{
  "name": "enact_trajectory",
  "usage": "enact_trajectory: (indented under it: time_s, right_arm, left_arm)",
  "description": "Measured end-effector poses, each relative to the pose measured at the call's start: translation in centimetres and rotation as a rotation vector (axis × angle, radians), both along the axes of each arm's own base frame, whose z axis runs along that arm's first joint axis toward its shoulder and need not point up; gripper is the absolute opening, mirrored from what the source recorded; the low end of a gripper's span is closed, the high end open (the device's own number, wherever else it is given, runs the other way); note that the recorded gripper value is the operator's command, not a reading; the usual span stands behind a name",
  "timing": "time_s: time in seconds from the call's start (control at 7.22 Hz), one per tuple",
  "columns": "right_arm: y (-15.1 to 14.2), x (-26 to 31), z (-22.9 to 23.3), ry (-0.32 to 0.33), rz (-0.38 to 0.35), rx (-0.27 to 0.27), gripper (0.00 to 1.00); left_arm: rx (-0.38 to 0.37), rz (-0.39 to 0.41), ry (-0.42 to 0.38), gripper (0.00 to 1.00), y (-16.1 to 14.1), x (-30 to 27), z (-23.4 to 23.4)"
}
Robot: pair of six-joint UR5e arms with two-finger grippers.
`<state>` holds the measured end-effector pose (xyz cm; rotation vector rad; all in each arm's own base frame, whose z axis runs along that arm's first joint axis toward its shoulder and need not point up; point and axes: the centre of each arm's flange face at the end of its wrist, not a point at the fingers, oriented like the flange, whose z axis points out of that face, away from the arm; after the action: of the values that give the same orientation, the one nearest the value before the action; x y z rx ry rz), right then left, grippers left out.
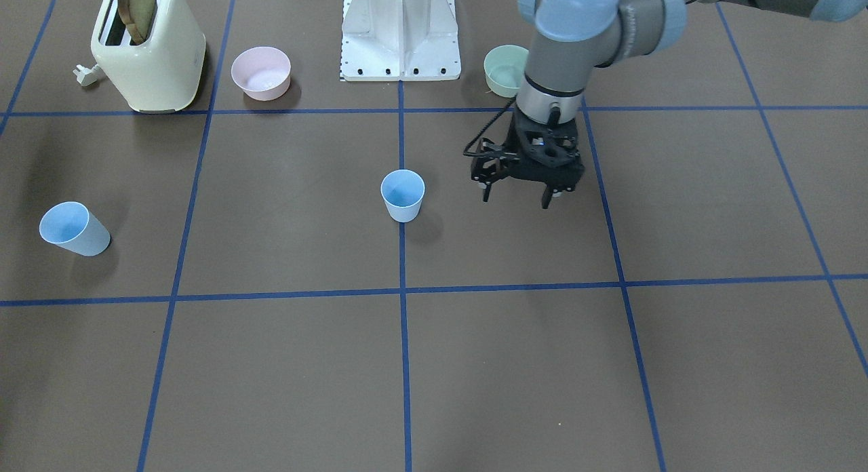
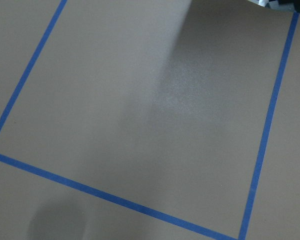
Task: Stack blue cups with both arms
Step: 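Open the left gripper and withdraw the left arm from the cup, then lower the right gripper onto the other light-blue cup and grasp it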
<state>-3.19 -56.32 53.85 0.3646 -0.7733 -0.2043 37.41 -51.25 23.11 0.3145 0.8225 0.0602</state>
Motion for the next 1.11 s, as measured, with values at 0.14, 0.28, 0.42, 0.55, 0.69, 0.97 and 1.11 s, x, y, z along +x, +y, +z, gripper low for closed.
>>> enact_trajectory:
  time_s: [0.14,0.28,0.42,0.55,0.69,0.97,1.11]
  right_arm:
    - [0.4,0.0,-0.6,-0.016,0.017,-0.013,1.00]
    - [0.9,-0.1,-1.0,-0.032,0.033,-0.028,1.00]
    - [1.6,-0.3,-1.4,-0.043,0.035,-0.034,1.00]
    - [2.1,-1.0,-1.9,-0.056,0.031,-0.043,1.00]
    - [2.5,-2.5,-2.8,-0.075,0.033,-0.063,1.00]
    - [3.7,-5.5,-4.8,-0.099,0.036,-0.096,1.00]
    - [4.4,-6.4,-4.6,-0.092,0.034,-0.106,1.00]
  left_arm:
    - [0.028,0.058,-0.048,0.98,-2.9,-6.5,3.7]
    - [0.059,0.120,-0.094,0.98,-5.0,-13.6,8.5]
    - [0.077,0.173,-0.134,0.98,-6.0,-20.9,14.3]
    - [0.073,0.210,-0.156,0.98,-5.7,-27.8,20.2]
    - [0.034,0.226,-0.160,0.98,-3.8,-33.6,26.4]
    - [-0.085,0.180,-0.135,0.98,0.4,-40.9,35.2]
    - [-0.130,0.133,-0.125,0.98,2.2,-43.9,37.6]
